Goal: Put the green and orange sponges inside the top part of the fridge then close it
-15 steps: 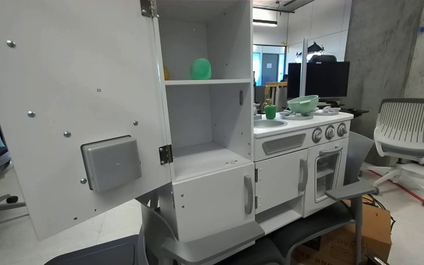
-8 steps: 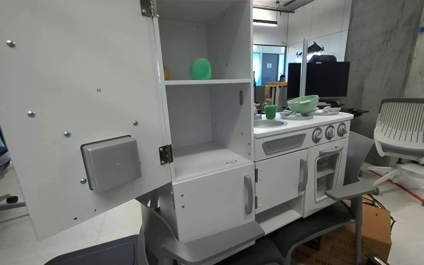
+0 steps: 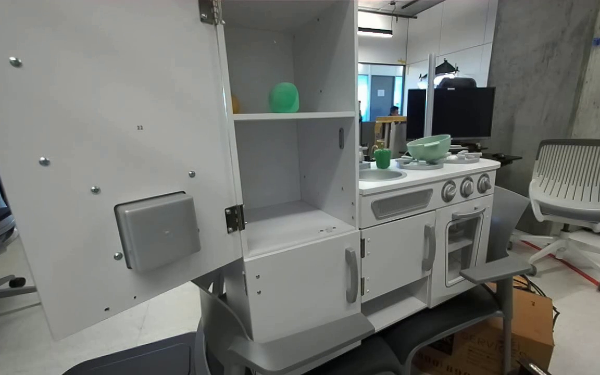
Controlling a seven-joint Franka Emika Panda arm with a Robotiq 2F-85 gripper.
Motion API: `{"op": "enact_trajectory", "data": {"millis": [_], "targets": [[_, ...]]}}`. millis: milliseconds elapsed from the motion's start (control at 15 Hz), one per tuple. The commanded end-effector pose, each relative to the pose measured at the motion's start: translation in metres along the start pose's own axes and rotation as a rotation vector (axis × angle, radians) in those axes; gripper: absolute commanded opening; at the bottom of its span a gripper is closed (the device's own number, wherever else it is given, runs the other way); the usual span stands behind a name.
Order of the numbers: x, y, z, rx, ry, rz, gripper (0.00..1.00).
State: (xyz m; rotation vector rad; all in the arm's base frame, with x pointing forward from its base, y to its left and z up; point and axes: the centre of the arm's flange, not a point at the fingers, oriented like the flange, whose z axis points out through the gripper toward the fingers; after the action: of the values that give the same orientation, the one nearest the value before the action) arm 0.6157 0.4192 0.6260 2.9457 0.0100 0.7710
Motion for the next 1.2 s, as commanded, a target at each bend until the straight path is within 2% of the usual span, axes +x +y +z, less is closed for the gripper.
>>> {"op": "enact_trajectory", "data": {"millis": [0,600,1133], "targets": [[0.062,-0.029,-0.028,-0.014,-0.075,-0.060,1.00],[0.053,0.033,-0.088,-0.057,-0.168,-0.191,1.00],[0.062,0.135,-0.143,-0.060,-0.223,-0.274,1.00]]}}
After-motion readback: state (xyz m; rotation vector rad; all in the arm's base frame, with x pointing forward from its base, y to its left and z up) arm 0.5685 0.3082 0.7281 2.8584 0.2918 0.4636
